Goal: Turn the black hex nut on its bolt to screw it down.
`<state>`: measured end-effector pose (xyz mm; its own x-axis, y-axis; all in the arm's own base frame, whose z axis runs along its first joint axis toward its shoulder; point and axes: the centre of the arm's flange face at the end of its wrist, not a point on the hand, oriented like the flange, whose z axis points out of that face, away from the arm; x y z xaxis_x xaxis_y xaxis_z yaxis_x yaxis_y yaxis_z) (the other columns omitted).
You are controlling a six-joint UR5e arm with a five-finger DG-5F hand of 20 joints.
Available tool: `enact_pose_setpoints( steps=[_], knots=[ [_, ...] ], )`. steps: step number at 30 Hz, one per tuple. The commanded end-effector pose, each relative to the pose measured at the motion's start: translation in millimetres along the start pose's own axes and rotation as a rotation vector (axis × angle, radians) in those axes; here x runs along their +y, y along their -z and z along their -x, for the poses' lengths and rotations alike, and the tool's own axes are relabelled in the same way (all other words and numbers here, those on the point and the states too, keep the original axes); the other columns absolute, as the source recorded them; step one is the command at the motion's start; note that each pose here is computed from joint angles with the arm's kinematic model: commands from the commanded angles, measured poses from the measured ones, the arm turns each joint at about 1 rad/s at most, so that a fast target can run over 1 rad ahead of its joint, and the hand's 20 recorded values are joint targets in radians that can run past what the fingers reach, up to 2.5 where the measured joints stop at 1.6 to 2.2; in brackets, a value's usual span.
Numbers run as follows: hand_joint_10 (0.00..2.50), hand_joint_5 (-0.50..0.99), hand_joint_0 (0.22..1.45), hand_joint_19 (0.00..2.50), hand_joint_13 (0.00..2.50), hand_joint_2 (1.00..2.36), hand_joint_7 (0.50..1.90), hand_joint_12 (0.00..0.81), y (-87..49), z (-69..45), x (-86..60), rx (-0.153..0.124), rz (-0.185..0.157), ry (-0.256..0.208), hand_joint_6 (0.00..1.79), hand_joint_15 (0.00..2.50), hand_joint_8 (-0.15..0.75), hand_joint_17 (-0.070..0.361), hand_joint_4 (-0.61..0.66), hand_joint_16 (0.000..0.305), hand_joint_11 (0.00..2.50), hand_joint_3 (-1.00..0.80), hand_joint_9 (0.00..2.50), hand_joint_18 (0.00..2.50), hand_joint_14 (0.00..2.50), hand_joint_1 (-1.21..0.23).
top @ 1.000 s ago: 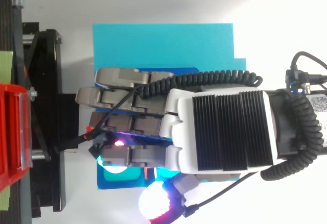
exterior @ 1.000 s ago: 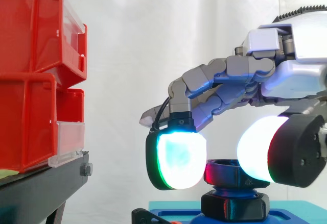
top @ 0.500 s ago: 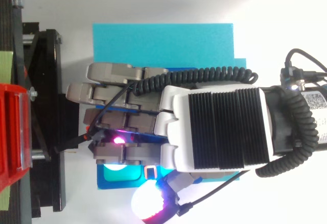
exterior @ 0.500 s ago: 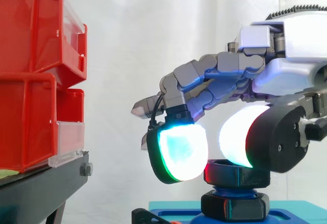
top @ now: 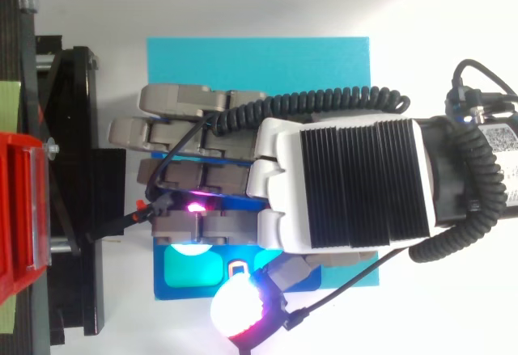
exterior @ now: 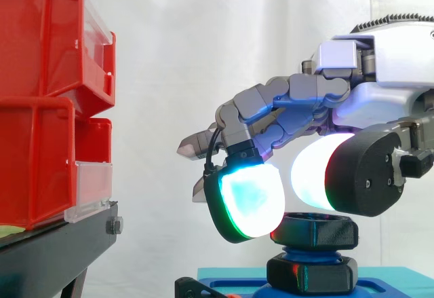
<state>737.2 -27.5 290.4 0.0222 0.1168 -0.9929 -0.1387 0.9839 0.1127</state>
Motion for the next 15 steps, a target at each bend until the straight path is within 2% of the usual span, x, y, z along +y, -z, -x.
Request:
enact_pose_setpoints(
  steps=[1, 6, 8, 15],
  knots=[
    [0.00, -0.02, 0.48, 0.10, 0.26, 1.00, 1.44, 0.306, 0.7, 0.5, -3.8, 0.000, 0.001, 0.001, 0.50, 0.00, 0.221, 0.095, 0.13, 0.042, 0.12, -0.50, 0.66, 0.10, 0.00, -0.34],
    [0.00, -0.02, 0.48, 0.10, 0.27, 1.00, 1.44, 0.305, 2.1, 0.3, -8.3, 0.002, 0.004, 0.001, 0.50, 0.00, 0.222, 0.093, 0.13, 0.042, 0.11, -0.50, 0.67, 0.11, 0.00, -0.35],
    [0.00, -0.02, 0.48, 0.11, 0.27, 1.00, 1.44, 0.305, 3.2, 2.6, -17.0, -0.005, 0.001, 0.005, 0.50, 0.00, 0.221, 0.093, 0.12, 0.041, 0.11, -0.50, 0.67, 0.11, 0.00, -0.35],
    [0.00, -0.02, 0.48, 0.11, 0.27, 1.00, 1.43, 0.309, 6.9, 5.2, -33.1, -0.010, 0.011, 0.017, 0.50, 0.00, 0.222, 0.093, 0.13, 0.042, 0.11, -0.50, 0.67, 0.11, 0.00, -0.34]
  ],
)
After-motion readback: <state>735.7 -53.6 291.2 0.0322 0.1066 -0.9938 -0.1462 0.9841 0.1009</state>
